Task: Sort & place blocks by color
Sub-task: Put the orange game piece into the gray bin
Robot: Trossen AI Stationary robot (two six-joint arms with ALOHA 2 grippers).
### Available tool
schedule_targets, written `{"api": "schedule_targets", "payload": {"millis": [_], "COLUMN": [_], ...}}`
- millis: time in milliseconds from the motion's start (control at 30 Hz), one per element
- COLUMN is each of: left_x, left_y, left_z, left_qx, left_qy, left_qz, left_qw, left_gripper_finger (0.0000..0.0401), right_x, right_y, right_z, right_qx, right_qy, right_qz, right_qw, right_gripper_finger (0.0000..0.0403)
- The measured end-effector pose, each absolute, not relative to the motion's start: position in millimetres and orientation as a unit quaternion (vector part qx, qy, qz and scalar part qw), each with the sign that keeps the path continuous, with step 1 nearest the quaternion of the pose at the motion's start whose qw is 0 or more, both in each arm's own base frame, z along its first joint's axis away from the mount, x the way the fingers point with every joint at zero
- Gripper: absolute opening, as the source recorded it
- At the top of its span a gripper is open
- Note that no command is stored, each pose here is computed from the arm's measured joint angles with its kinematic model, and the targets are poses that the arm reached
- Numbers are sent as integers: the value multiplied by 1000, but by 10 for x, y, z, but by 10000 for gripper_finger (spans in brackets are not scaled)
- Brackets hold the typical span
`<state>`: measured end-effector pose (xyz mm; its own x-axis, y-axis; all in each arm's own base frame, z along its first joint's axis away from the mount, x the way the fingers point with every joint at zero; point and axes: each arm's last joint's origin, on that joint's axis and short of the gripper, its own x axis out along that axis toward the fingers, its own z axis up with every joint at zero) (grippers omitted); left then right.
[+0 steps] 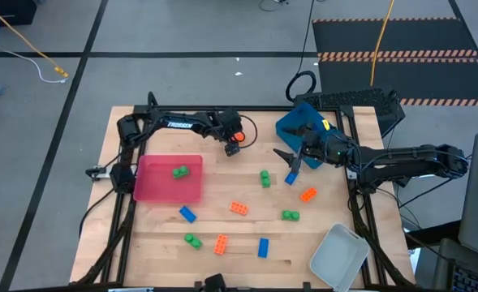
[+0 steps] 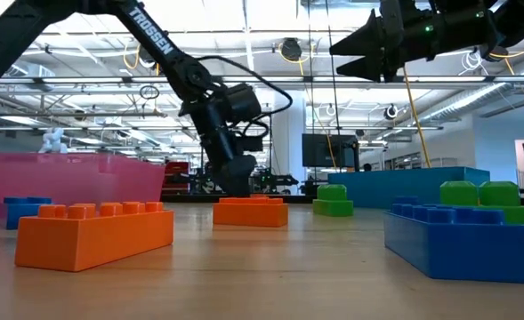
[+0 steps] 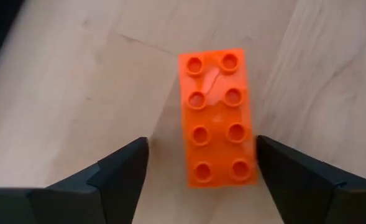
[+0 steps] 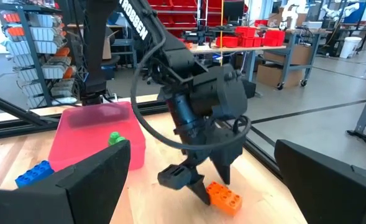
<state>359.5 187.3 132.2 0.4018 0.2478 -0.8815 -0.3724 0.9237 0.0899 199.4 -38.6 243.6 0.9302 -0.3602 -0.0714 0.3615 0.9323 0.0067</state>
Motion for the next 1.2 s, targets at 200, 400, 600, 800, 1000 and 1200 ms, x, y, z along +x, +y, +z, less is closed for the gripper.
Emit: {"api": "schedule_targets", "payload": {"millis": [200,400,600,800,1000,1200], "left_x": [3620,3600,3583,3544,3521,3501], "left_y": [1850,1854,1878,1941,1926,1875], "left_z": [1286,1304,1302,1301,1339,1632], "left_qx": [-45,-55,-50,-39,-33,-33], "left_qy": [521,522,525,531,537,512], "left_qz": [184,194,199,206,197,192], "left_qw": [832,829,826,821,819,837], "left_gripper_finger": [267,225,158,141,141,141], "right_x": [1998,2004,2004,2004,2005,2001], "right_y": [-371,-332,-334,-334,-335,-356], "right_z": [2448,2447,2447,2447,2465,2467], "right_qx": [24,24,18,17,-2,-7], "right_qy": [26,27,28,28,22,22], "right_qz": [-181,-170,-171,-171,-173,-179], "right_qw": [983,985,985,985,985,984], "right_gripper_finger": [393,393,393,393,393,393]}}
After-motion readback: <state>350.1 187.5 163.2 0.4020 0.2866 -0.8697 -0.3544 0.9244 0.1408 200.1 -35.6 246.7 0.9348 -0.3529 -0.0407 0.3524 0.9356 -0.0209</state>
